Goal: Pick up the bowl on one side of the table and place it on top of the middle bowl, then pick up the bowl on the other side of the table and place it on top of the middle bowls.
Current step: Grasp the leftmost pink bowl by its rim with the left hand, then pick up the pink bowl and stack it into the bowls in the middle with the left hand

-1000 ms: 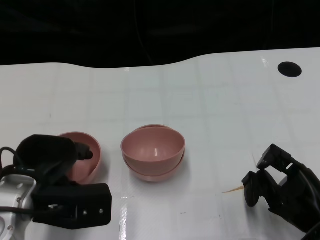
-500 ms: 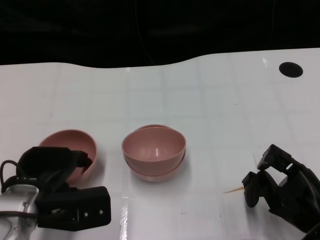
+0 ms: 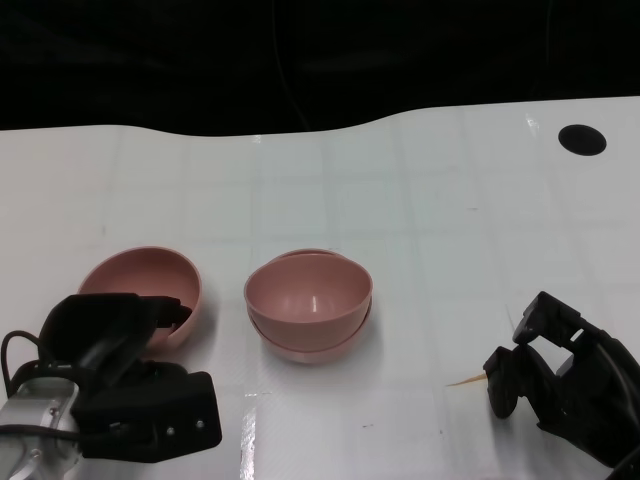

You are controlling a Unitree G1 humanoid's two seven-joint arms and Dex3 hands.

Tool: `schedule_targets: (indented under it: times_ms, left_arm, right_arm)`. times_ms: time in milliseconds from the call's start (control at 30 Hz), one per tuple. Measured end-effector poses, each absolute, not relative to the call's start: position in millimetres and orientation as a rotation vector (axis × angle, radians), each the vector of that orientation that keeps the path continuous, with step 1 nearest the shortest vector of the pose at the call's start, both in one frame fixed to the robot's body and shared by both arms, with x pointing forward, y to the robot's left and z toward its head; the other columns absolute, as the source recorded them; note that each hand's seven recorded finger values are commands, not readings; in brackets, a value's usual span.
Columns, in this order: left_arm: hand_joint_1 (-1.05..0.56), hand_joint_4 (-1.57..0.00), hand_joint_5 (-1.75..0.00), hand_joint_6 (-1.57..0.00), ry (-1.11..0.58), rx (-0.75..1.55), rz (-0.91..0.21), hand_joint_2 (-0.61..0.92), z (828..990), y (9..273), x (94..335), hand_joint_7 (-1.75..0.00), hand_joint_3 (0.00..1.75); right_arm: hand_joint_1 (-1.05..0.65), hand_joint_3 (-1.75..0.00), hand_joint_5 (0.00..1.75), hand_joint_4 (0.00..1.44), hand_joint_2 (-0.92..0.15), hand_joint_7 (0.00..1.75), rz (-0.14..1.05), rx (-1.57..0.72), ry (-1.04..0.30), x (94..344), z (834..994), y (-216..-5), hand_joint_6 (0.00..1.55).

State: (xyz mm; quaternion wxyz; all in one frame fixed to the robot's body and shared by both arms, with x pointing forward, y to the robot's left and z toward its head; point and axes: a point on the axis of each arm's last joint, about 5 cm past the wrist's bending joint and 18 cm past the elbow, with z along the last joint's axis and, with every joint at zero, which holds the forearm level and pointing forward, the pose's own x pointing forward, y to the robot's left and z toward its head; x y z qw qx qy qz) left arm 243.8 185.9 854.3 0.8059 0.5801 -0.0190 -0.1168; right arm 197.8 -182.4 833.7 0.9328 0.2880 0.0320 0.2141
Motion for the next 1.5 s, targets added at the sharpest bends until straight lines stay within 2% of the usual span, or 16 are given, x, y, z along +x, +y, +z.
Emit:
schedule_targets:
  times_ms: [33, 67, 100, 133, 167, 233, 467, 633, 867, 1000, 1200, 1333, 1500]
  left_arm:
    - [-0.11, -0.89, -0.84, -1.14, -0.046, 1.204, -0.24, 0.92, 853.7, 186, 244, -0.2, 0.29]
    - [-0.06, -0.8, -1.2, -1.12, -0.056, 1.16, -0.226, 0.92, 852.7, 185, 244, -0.39, 0.32]
    - [-0.04, -0.75, -1.46, -1.0, -0.07, 1.127, -0.213, 0.91, 852.1, 184, 244, -0.75, 0.36]
    - [-0.04, -0.74, -1.63, -0.77, -0.082, 1.096, -0.202, 0.9, 851.4, 183, 244, -1.33, 0.4]
    - [-0.04, -0.73, -1.7, -0.66, -0.092, 1.078, -0.197, 0.9, 850.8, 183, 244, -1.57, 0.42]
    - [-0.05, -0.71, -1.73, -0.58, -0.099, 1.062, -0.199, 0.9, 849.7, 183, 244, -1.7, 0.44]
    - [-0.05, -0.75, -1.75, -0.59, -0.107, 1.046, -0.202, 0.82, 850.3, 183, 244, -1.75, 0.56]
    - [-0.08, -0.69, -1.75, -0.57, -0.12, 1.063, -0.198, 0.79, 853.8, 183, 244, -1.75, 0.64]
    - [-0.04, -0.66, -1.75, -0.53, -0.132, 1.06, -0.215, 0.76, 857.5, 188, 244, -1.75, 0.67]
    - [0.02, -0.65, -1.75, -0.5, -0.168, 1.065, -0.208, 0.72, 863.8, 188, 246, -1.75, 0.62]
    - [-0.01, -0.64, -1.75, -0.5, -0.248, 1.081, -0.209, 0.77, 885.9, 191, 250, -1.75, 0.63]
    - [0.03, -0.68, -1.75, -0.55, -0.269, 1.091, -0.238, 0.67, 909.2, 190, 252, -1.75, 0.67]
    - [0.02, -0.7, -1.75, -0.56, -0.321, 1.086, -0.256, 0.67, 935.9, 186, 252, -1.75, 0.7]
  right_arm:
    - [-0.12, -1.24, 1.75, 0.92, -0.43, 1.65, 0.438, 0.589, 0.066, 198, 833.7, -182, 0.74]
    - [-0.12, -1.24, 1.75, 0.92, -0.43, 1.65, 0.438, 0.59, 0.066, 198, 833.8, -182, 0.74]
    - [-0.12, -1.24, 1.75, 0.92, -0.43, 1.65, 0.438, 0.59, 0.067, 198, 833.9, -182, 0.74]
    - [-0.13, -1.22, 1.75, 0.92, -0.44, 1.65, 0.438, 0.59, 0.067, 198, 833.9, -182, 0.74]
    - [-0.13, -1.2, 1.75, 0.92, -0.44, 1.64, 0.438, 0.59, 0.066, 198, 833.9, -182, 0.74]
    - [-0.13, -1.2, 1.75, 0.92, -0.44, 1.64, 0.439, 0.59, 0.067, 198, 833.9, -182, 0.75]
    - [-0.14, -1.19, 1.75, 0.92, -0.45, 1.65, 0.442, 0.59, 0.072, 198, 833.7, -182, 0.75]
    - [-0.15, -1.19, 1.75, 0.92, -0.44, 1.67, 0.442, 0.586, 0.074, 198, 833.7, -182, 0.73]
    - [-0.16, -1.17, 1.75, 0.91, -0.47, 1.7, 0.441, 0.58, 0.076, 198, 833.1, -182, 0.7]
    - [-0.16, -1.16, 1.75, 0.91, -0.47, 1.7, 0.442, 0.582, 0.085, 197, 830.4, -182, 0.71]
    - [-0.16, -1.15, 1.75, 0.92, -0.47, 1.65, 0.443, 0.584, 0.087, 197, 829.7, -182, 0.74]
    - [-0.16, -1.14, 1.75, 0.92, -0.47, 1.65, 0.443, 0.581, 0.085, 197, 829.3, -183, 0.74]
    - [-0.16, -1.13, 1.75, 0.92, -0.47, 1.66, 0.443, 0.579, 0.083, 197, 829.2, -183, 0.74]
